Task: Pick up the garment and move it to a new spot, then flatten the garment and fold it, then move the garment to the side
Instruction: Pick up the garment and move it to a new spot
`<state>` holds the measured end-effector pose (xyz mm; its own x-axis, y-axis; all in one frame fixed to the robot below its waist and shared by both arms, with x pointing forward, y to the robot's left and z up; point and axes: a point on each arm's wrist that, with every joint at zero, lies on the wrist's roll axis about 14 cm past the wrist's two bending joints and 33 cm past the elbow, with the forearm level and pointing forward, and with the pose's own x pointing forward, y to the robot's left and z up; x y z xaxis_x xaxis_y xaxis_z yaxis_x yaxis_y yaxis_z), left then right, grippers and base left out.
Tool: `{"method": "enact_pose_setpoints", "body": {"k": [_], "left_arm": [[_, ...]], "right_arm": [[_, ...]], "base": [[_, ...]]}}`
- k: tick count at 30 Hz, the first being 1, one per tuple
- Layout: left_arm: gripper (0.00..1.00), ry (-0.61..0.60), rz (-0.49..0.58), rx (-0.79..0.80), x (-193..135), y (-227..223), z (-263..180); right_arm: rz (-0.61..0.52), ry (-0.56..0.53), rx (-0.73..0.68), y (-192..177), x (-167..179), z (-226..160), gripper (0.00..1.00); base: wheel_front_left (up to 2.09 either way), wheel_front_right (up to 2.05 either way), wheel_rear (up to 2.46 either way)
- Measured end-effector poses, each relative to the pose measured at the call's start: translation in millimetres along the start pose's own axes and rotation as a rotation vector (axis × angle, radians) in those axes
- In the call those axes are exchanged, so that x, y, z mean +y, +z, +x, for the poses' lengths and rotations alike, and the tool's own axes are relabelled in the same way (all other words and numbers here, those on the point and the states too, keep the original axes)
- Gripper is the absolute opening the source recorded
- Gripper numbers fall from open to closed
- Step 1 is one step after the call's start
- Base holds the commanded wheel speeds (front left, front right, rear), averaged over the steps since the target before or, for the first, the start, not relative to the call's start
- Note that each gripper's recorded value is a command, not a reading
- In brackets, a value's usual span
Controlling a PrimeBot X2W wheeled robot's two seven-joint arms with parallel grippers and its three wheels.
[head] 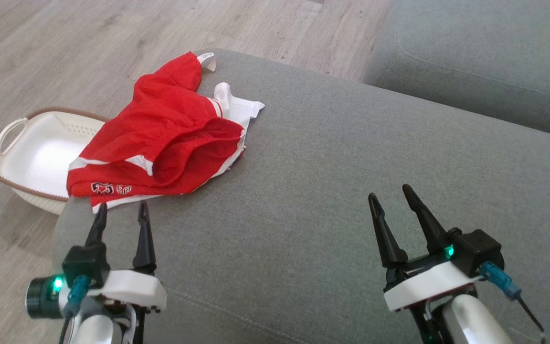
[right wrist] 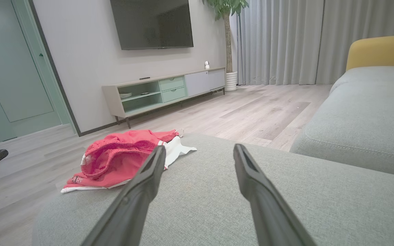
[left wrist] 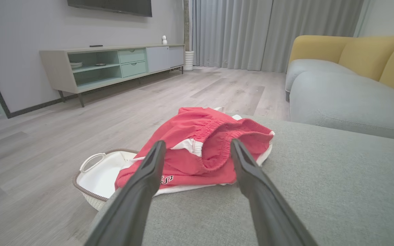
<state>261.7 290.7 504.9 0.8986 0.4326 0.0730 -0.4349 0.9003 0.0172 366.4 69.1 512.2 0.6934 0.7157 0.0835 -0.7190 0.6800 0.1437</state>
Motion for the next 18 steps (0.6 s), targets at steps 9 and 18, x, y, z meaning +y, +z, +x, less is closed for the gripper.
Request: {"method": "enact_pose_setpoints", "body": {"k": [9, 18], "left_arm": [[1.00, -0.136, -0.034, 0.135, -0.8, 15.7, 58.8], [1.00, -0.238, -0.035, 0.356, -15.4, 18.7, 127.5]], "right_arm": [[0.040, -0.040, 0.033, -14.6, -13.3, -5.8, 1.00], [0.053, -0.112, 0.026, -15.4, -41.6, -11.7, 1.00]], "base": [[0.00, 0.00, 0.00], [0.00, 0.00, 0.00]]}}
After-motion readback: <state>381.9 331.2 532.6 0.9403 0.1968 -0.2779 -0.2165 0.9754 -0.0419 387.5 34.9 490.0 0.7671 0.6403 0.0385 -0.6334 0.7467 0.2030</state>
